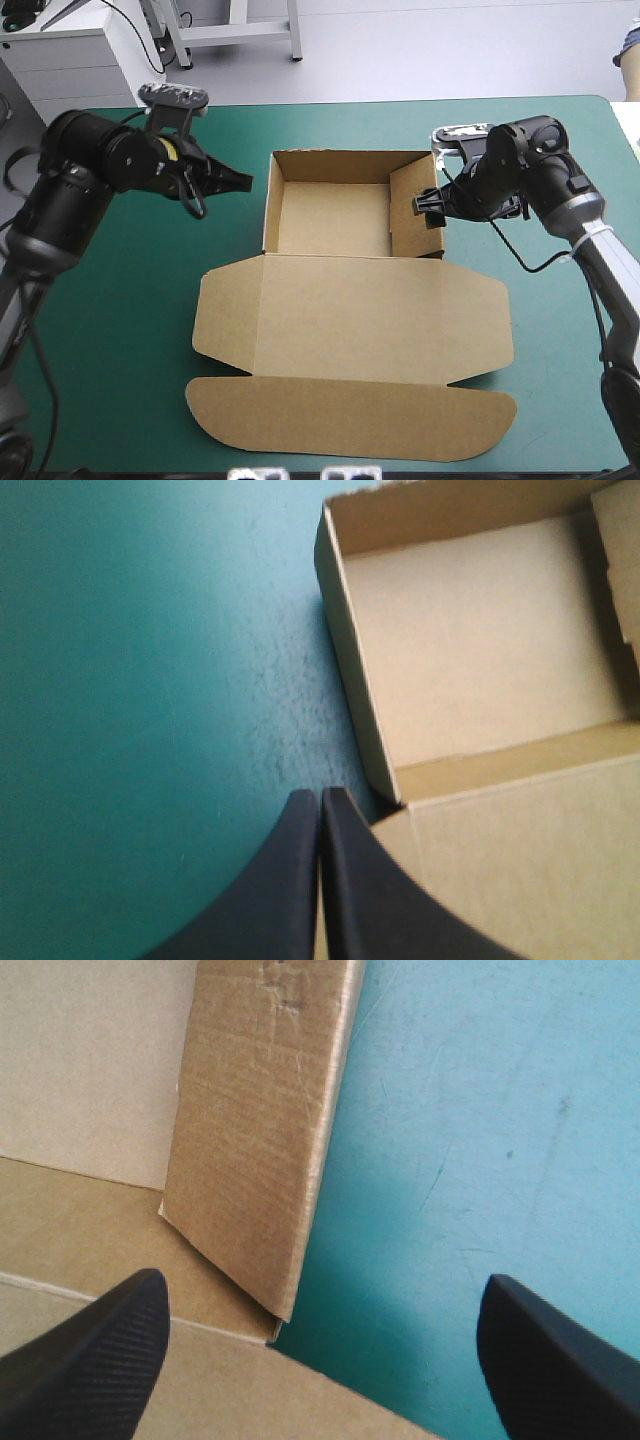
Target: Fold the box
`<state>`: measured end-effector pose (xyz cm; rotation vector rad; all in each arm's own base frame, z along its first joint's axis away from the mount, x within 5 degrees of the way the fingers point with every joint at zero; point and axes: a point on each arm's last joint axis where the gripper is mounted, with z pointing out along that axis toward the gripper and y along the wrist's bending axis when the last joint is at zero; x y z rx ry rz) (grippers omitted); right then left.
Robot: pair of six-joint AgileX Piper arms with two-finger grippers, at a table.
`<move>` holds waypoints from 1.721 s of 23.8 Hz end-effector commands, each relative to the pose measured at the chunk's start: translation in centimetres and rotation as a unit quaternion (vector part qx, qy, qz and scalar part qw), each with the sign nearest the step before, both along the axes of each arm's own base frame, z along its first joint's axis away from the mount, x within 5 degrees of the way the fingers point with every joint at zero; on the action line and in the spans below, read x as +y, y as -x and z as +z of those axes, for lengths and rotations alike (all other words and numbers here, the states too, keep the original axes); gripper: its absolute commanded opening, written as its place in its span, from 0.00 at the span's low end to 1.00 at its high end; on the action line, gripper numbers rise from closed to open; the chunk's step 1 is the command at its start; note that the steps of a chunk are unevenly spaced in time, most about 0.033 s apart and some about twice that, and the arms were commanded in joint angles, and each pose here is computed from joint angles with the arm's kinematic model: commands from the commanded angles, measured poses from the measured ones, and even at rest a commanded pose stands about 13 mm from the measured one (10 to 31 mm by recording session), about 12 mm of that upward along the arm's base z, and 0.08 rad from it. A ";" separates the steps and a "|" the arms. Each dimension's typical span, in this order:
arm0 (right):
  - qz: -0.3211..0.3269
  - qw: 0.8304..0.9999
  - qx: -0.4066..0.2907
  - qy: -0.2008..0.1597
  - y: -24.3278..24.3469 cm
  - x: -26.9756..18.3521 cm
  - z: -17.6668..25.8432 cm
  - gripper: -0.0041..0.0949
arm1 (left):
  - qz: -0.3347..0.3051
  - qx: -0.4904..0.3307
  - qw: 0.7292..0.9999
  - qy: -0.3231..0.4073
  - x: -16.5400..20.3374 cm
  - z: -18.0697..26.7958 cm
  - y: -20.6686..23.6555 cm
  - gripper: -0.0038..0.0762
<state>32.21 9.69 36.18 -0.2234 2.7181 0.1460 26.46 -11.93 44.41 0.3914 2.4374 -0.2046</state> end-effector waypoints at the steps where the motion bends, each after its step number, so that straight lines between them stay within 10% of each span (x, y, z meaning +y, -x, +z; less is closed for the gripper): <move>1: 0.003 0.998 -0.056 -0.016 -0.4 0.0 1.2 0.82 | 0.005 -0.038 0.999 0.017 2.4 0.5 5.2 0.04; 11: 0.008 0.999 0.042 -0.008 -4.7 1.6 -6.3 0.72 | 0.000 -0.111 0.992 0.052 6.5 -6.7 14.2 0.04; 21: 0.035 0.998 0.041 0.017 -5.1 1.5 -6.5 0.03 | -0.003 -0.197 0.975 0.104 8.0 -10.6 17.8 0.04; 30: 0.043 0.993 -0.066 0.086 -3.7 -1.3 2.5 0.02 | -0.004 -0.213 0.970 0.121 8.2 -10.6 18.5 0.04; 36: -0.088 0.976 -0.161 0.121 -3.2 -10.3 8.8 0.02 | -0.004 -0.213 0.970 0.121 8.2 -10.6 18.5 0.04; 41: -0.231 0.959 -0.119 0.116 -3.8 -21.7 6.0 0.02 | -0.007 -0.216 0.969 0.118 8.2 -10.6 18.5 0.04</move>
